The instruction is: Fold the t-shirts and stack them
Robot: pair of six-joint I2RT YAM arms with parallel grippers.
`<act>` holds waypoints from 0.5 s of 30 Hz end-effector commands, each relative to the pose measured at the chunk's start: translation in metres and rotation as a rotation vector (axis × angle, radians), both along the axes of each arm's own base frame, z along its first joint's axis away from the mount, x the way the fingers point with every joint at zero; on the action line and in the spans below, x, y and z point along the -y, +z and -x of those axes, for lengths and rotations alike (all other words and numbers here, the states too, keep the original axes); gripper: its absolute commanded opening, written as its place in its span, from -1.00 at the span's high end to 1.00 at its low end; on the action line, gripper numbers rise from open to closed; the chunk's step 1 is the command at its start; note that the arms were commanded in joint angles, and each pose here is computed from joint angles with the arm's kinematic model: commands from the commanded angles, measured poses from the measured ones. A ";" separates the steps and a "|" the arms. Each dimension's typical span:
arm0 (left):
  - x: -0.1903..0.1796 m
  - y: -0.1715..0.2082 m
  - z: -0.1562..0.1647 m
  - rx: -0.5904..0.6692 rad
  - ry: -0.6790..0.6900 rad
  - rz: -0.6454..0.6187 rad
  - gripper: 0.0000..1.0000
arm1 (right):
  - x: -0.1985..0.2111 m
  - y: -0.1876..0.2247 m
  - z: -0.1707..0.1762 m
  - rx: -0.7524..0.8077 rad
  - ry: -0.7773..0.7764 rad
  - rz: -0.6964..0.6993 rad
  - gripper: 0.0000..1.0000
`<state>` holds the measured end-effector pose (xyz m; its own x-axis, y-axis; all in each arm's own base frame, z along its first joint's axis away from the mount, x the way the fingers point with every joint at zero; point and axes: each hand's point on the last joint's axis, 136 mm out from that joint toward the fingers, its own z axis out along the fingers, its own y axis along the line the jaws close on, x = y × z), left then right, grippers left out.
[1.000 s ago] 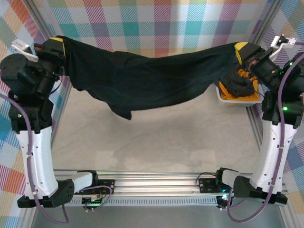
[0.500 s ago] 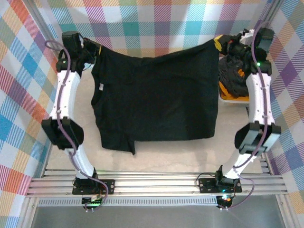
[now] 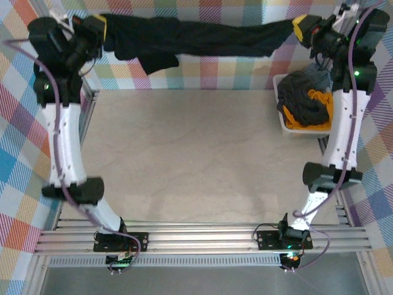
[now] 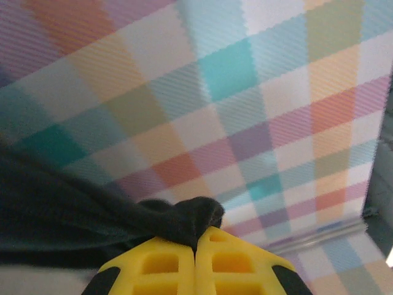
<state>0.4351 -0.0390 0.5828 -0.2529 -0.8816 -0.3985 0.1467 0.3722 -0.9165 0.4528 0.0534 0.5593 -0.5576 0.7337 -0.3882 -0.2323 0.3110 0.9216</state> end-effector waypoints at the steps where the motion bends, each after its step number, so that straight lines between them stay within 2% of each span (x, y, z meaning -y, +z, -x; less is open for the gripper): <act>1: 0.005 -0.119 0.013 -0.285 -0.012 -0.037 0.99 | 0.005 -0.081 0.019 -0.201 -0.057 0.063 1.00; 2: 0.006 -0.150 0.025 -0.331 -0.015 -0.030 0.91 | 0.009 -0.116 0.029 -0.272 -0.087 0.074 1.00; 3: 0.004 -0.183 0.036 -0.404 0.000 -0.029 0.70 | 0.011 -0.147 0.039 -0.334 -0.111 0.085 0.96; 5: -0.006 -0.262 0.064 -0.607 0.052 -0.061 -0.17 | 0.016 -0.231 0.063 -0.501 -0.157 0.112 0.33; 7: -0.012 -0.319 0.085 -0.747 0.059 -0.133 -0.68 | 0.021 -0.303 0.087 -0.625 -0.189 0.153 0.06; 9: -0.015 -0.371 0.106 -0.889 0.036 -0.206 -0.73 | 0.016 -0.356 0.108 -0.702 -0.168 0.207 0.03; 11: -0.011 -0.411 0.126 -0.974 -0.001 -0.234 -0.66 | 0.000 -0.393 0.129 -0.755 -0.105 0.281 0.04; 15: -0.001 -0.456 0.146 -1.032 -0.047 -0.224 -0.46 | -0.027 -0.422 0.150 -0.770 -0.019 0.395 0.05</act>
<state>0.2932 -0.0331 0.1250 -0.5534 -0.8294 -0.0757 -0.7032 0.5140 -0.4912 0.2963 0.0716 0.1221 -0.7020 0.7117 0.0251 0.5657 0.5358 0.6268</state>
